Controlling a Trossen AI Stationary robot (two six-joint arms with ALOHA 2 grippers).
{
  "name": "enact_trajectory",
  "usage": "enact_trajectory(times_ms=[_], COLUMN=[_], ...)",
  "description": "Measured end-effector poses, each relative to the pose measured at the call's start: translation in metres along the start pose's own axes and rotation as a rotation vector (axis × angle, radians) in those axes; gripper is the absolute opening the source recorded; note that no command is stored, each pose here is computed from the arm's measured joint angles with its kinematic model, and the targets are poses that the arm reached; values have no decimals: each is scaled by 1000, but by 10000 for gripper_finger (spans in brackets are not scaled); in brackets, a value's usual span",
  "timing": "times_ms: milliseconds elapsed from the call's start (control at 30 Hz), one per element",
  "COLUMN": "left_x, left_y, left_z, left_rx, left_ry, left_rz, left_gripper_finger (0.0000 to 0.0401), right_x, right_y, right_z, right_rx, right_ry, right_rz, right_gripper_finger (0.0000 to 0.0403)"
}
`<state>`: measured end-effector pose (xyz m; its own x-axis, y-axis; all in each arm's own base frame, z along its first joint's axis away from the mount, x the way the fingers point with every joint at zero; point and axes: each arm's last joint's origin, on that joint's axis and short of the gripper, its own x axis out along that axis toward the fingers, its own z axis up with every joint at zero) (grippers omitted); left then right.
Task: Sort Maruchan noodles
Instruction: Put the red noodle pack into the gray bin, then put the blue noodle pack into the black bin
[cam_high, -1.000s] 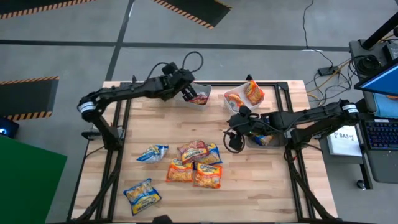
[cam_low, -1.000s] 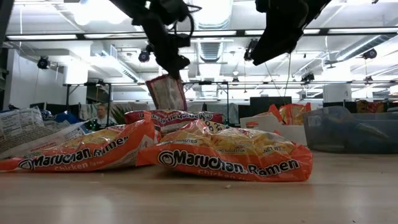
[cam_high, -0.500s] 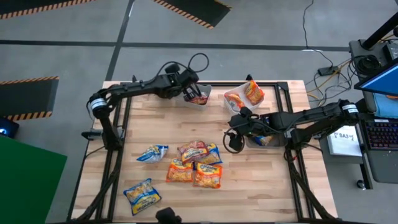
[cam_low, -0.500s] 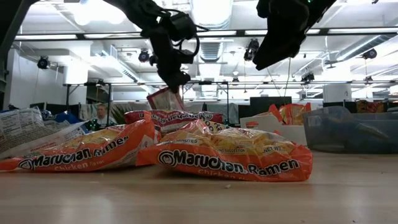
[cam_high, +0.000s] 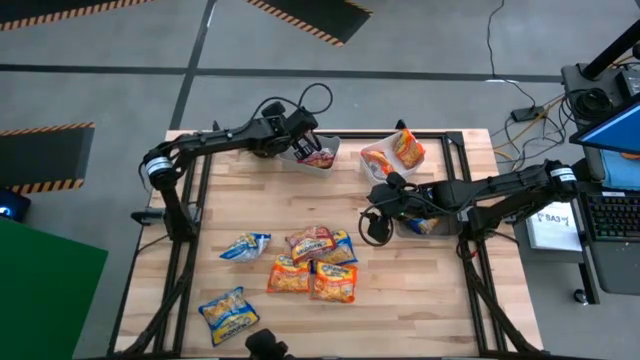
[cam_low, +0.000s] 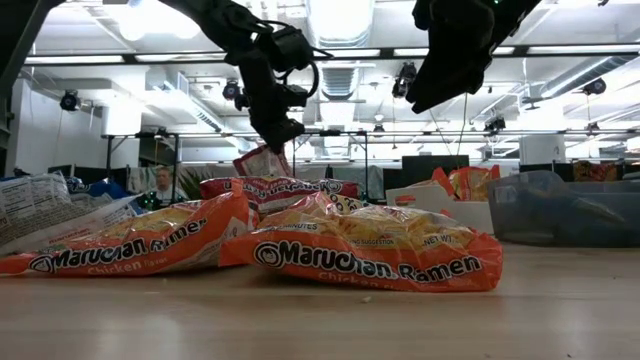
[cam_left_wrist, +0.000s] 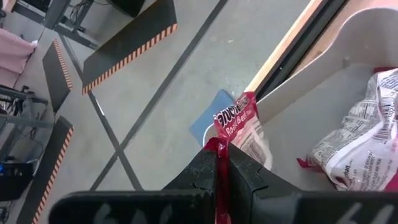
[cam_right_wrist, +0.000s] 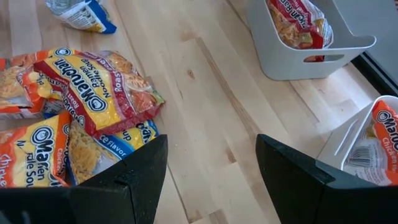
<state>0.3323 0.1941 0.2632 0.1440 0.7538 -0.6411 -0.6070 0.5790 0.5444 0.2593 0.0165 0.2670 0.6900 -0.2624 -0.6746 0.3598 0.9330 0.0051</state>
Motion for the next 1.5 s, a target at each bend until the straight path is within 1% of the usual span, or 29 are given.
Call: enact_trajectory(times_ms=[167,267,700,933,1100,1267,1500], left_x=[2,2,6,5,0,-13,-22], left_y=[2,3,9,9,13,17,13], left_z=[-1,-1,-1,0,0,-2,-3], left_rx=[-15,-25,-50,-45,-16,0,16], left_ry=[4,7,8,-2,-6,-1,-6], left_rz=[3,6,17,18,18,11,-44], left_gripper_finger=[1,10,91,120,128,128,128], right_x=[0,0,0,0,1,5,9], right_y=[0,0,0,0,0,-1,-2], right_z=[0,0,0,0,-3,-9,-18], right_rx=[10,10,9,11,30,62,106], right_ry=[0,0,0,0,8,28,51], right_rz=[0,0,0,0,-3,-10,-18], right_gripper_finger=[233,233,233,233,233,233,233])
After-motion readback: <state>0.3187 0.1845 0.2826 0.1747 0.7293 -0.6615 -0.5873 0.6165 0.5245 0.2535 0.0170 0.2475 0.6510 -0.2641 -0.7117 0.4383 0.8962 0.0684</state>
